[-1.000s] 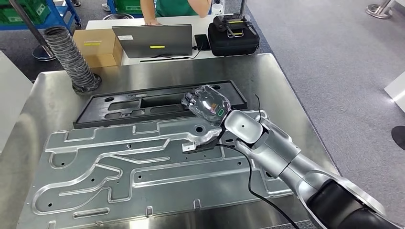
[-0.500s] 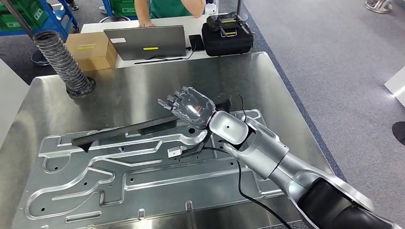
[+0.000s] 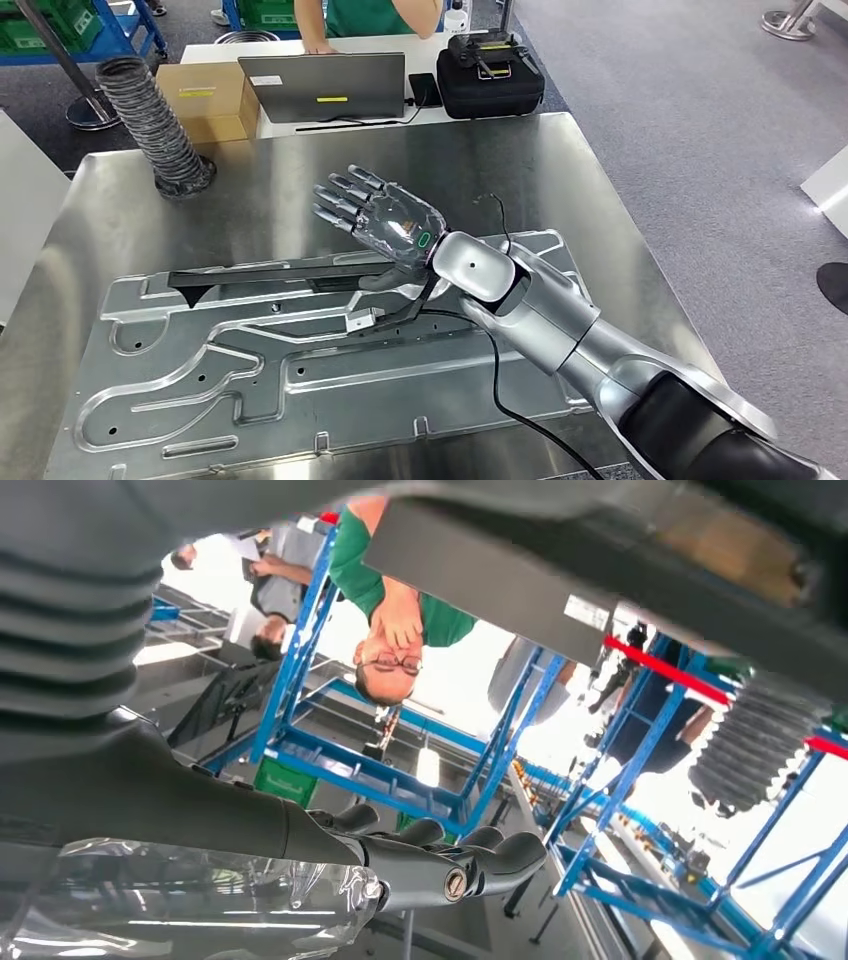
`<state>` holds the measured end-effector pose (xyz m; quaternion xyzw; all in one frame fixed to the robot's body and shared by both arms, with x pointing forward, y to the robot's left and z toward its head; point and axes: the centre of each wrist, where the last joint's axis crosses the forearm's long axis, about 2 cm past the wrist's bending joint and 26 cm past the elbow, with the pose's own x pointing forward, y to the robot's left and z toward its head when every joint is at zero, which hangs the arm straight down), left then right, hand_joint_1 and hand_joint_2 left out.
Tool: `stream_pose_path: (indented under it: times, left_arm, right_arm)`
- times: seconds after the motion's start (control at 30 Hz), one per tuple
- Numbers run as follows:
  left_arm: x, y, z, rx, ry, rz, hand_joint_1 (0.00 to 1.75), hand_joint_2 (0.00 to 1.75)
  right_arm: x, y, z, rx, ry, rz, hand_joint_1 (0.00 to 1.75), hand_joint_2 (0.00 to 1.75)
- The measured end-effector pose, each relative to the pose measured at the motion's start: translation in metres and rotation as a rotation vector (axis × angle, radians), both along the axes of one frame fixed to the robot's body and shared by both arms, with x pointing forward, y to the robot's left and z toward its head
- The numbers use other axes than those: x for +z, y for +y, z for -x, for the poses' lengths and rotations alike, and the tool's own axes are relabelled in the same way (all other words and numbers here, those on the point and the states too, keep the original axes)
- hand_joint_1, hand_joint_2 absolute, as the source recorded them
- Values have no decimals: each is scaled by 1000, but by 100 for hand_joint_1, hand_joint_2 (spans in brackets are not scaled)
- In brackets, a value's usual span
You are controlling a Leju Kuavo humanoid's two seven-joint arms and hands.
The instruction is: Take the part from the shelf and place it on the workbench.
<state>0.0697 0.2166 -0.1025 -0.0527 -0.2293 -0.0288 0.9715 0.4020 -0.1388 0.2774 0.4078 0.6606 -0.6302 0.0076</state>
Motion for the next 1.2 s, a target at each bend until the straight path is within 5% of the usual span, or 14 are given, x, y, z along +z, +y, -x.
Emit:
stream_pose_path:
  times: [1.2]
  left_arm:
    - [-1,2,2,47,20,22,0,0]
  right_arm:
    - [-2,4,-13,4,39,-20,0,0]
